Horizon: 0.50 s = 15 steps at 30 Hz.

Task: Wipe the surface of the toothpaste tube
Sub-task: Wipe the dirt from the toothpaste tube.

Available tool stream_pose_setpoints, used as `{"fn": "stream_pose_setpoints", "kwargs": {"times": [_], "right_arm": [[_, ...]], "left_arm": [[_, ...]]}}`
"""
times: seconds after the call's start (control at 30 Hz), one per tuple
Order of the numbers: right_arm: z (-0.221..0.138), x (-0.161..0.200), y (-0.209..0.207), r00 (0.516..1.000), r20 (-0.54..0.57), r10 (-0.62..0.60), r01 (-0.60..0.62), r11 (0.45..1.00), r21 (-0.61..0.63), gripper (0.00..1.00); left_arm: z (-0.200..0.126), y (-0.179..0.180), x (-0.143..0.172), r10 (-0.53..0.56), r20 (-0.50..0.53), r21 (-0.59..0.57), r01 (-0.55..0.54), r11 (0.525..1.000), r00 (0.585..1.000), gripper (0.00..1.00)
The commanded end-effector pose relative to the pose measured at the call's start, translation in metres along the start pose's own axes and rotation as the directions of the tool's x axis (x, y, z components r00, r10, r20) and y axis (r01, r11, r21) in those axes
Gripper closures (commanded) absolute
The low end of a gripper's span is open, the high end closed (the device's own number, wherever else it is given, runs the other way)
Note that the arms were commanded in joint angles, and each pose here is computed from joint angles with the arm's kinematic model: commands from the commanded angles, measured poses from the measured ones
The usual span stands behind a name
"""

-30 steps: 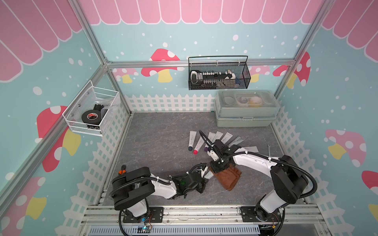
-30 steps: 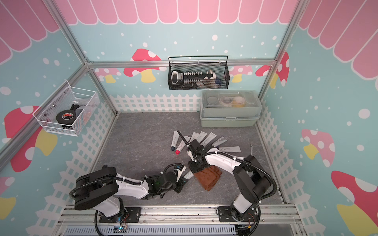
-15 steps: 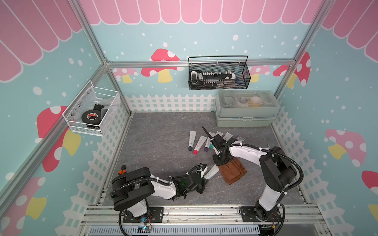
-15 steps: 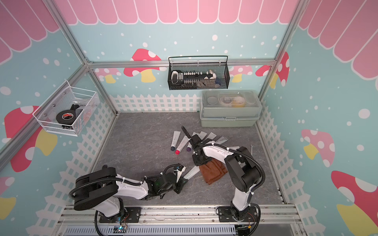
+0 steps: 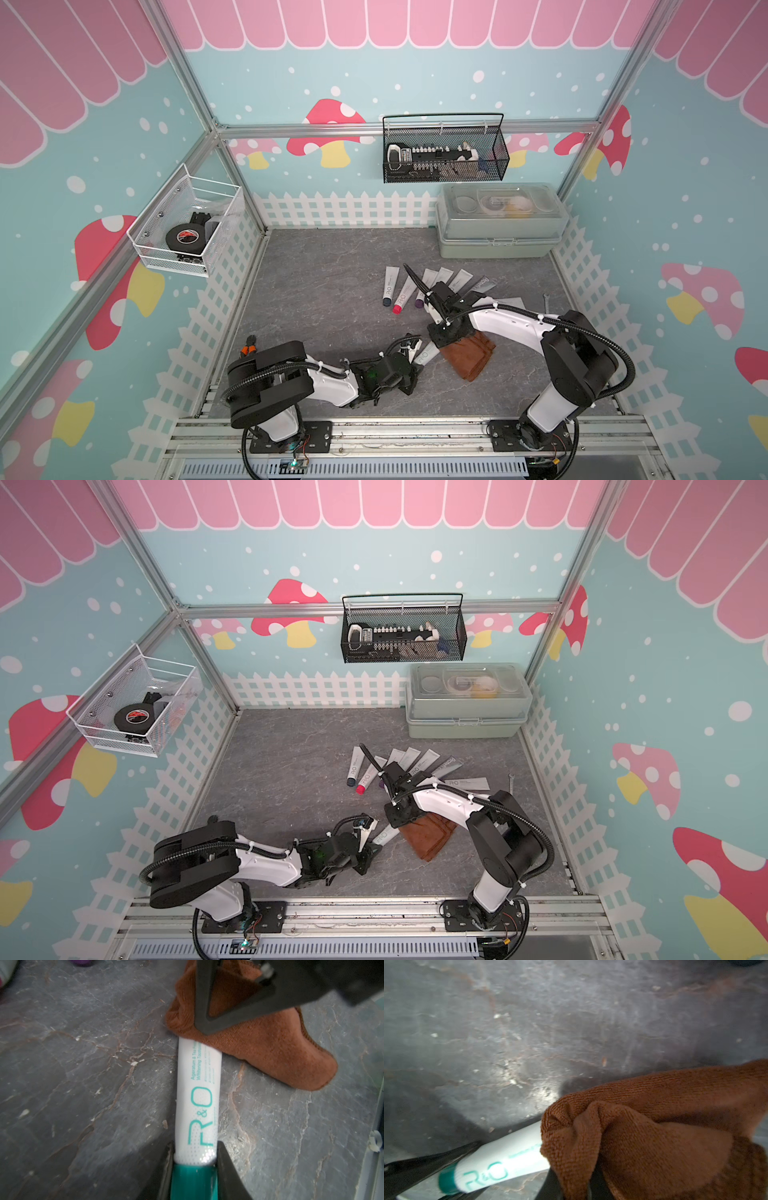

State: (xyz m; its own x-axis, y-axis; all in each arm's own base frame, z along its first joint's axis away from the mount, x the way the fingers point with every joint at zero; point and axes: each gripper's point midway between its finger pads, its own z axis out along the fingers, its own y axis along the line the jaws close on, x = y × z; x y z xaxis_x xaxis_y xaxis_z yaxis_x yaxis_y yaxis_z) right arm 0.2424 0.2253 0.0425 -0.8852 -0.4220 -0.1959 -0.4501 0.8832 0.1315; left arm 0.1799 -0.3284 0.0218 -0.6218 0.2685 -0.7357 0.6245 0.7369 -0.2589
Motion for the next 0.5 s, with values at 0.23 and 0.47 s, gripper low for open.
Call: {"fn": "stream_pose_setpoints", "kwargs": {"times": [0.23,0.47], "right_arm": [[0.029,0.042,-0.016,0.982,-0.186,0.002,0.011,0.998,0.068,0.89],[0.032,0.036,-0.082,0.977,-0.186,0.105,-0.045,0.951,0.305,0.89]], "left_arm": [[0.004,0.024,0.043,0.020,-0.166,-0.092,-0.036,0.995,0.986,0.74],[-0.004,0.028,0.049,-0.008,-0.160,-0.093,-0.007,0.996,0.987,0.74]]}}
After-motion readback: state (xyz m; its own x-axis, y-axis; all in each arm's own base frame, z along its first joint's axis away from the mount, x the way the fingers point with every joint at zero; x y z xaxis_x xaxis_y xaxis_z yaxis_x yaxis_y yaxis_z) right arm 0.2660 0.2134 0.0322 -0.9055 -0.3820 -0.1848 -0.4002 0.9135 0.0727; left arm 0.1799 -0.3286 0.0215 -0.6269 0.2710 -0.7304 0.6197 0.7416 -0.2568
